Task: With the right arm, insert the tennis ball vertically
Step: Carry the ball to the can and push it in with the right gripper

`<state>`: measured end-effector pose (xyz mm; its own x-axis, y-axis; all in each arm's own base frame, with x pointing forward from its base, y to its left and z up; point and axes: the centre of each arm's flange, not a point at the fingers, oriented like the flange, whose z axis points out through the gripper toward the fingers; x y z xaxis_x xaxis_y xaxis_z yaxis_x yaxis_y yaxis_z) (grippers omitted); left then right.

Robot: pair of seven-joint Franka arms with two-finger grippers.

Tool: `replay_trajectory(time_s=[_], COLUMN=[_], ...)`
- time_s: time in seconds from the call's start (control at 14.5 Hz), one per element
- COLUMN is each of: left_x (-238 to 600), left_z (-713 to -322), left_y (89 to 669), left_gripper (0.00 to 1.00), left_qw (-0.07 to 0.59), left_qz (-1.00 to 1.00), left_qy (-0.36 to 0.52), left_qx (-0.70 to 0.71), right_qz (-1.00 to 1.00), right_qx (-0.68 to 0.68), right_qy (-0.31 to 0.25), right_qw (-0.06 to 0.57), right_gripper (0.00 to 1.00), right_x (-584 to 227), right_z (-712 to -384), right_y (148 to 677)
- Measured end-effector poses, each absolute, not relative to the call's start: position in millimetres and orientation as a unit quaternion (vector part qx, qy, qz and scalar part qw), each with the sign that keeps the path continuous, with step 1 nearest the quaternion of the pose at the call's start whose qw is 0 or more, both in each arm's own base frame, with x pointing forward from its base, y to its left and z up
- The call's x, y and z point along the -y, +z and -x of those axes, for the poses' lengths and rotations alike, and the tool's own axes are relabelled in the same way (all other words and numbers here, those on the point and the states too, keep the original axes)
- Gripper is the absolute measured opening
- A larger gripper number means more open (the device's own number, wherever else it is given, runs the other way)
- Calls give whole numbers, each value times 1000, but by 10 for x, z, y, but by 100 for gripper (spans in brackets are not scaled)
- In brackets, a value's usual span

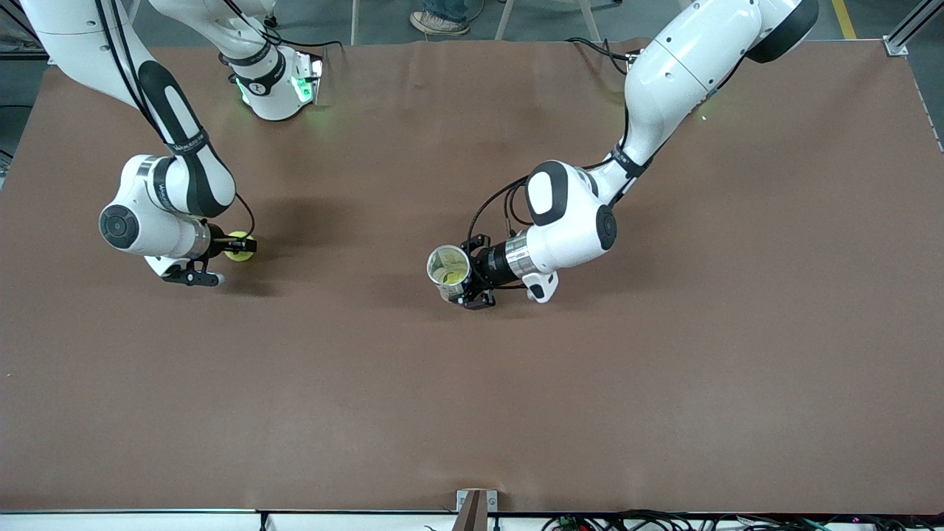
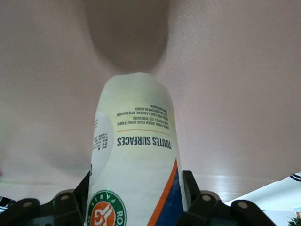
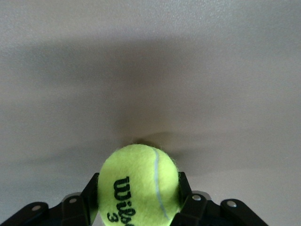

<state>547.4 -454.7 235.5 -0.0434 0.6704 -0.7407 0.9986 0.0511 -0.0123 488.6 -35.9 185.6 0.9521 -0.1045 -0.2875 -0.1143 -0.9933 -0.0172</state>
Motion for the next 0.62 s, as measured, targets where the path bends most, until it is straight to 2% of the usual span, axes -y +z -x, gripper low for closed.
replay_trajectory(time_s=[0.34, 0.48, 0.62], left_x=[4535, 4551, 4609], left_z=[-5450, -5411, -5363], left_y=[2175, 2081, 2072], left_gripper=[77, 77, 77], left_qw=[284, 286, 296], left_qz=[-629, -627, -622], left_qy=[-283, -287, -287], left_qx=[-666, -666, -666], right_qz=[985, 982, 980], right_qx=[-52, -49, -50], right_qy=[165, 183, 192], right_qw=[20, 25, 26], right_gripper=[67, 67, 67], right_x=[331, 241, 49], right_z=[-4888, -5039, -5274], right_y=[1927, 2329, 2996])
